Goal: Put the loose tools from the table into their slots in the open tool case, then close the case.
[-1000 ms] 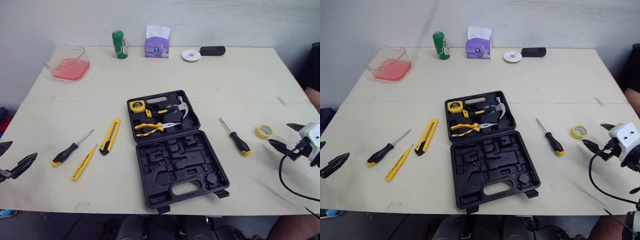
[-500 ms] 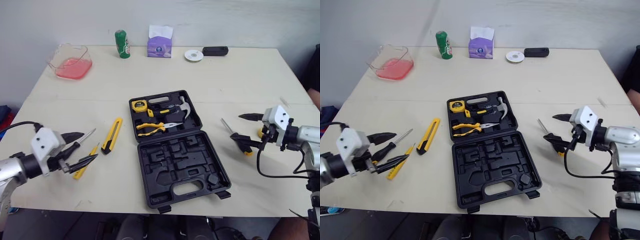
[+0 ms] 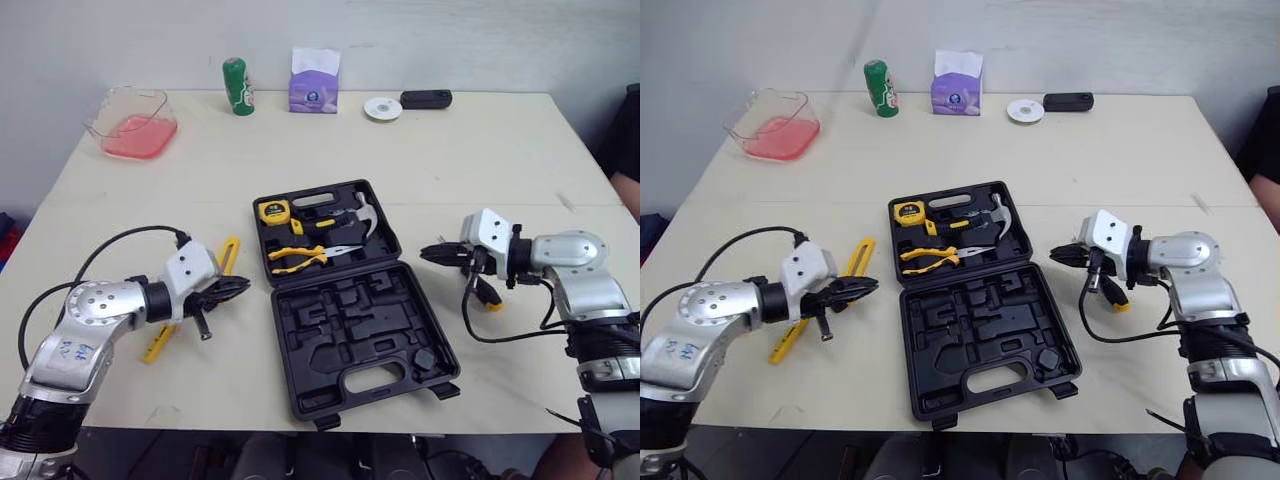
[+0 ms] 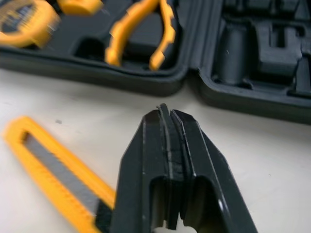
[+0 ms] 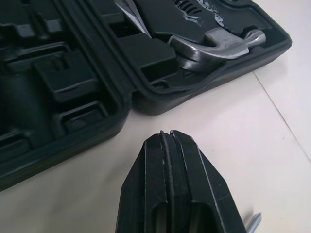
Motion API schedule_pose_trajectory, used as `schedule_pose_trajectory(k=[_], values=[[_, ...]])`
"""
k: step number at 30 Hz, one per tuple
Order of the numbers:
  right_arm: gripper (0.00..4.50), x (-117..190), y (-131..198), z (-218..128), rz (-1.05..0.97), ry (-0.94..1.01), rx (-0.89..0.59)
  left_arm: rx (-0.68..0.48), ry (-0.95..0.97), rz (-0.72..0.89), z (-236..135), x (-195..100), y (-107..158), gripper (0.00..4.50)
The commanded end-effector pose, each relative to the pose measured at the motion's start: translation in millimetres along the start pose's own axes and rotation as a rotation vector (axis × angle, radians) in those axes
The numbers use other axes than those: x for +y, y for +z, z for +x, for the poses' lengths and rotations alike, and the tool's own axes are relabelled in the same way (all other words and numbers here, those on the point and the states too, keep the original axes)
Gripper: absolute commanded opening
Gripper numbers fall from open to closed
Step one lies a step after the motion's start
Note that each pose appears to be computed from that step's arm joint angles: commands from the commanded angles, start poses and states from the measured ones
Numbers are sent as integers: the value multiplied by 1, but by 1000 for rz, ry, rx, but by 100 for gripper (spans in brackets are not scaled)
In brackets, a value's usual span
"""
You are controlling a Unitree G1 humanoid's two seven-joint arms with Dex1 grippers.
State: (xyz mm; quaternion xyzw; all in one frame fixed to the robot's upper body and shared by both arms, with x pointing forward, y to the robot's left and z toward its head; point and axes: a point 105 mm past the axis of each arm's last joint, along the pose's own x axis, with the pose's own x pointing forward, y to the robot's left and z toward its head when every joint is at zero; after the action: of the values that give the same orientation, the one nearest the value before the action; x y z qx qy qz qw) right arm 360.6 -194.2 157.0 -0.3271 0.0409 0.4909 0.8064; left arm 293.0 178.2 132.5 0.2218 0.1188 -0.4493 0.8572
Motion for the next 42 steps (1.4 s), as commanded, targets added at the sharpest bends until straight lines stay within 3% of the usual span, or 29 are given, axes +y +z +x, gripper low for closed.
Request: schedule_pose_trajectory(k=[1,9,25,33,42], values=[[0,-7,14,2,-71,-32,-15,7,6,3,2,1,2,5],[0,-1,8,20,-79,-44,22,64,-19,-40,31,-5,-7,5],[0,19,7,30,-42,71,30,16,-24,-38,63,-2,10,5],[0,43,11,20,22,156,2,3,-67,14,73,0,19,5],[0,56,6,1,75,104,46,6,-139,60,76,-7,17,5]])
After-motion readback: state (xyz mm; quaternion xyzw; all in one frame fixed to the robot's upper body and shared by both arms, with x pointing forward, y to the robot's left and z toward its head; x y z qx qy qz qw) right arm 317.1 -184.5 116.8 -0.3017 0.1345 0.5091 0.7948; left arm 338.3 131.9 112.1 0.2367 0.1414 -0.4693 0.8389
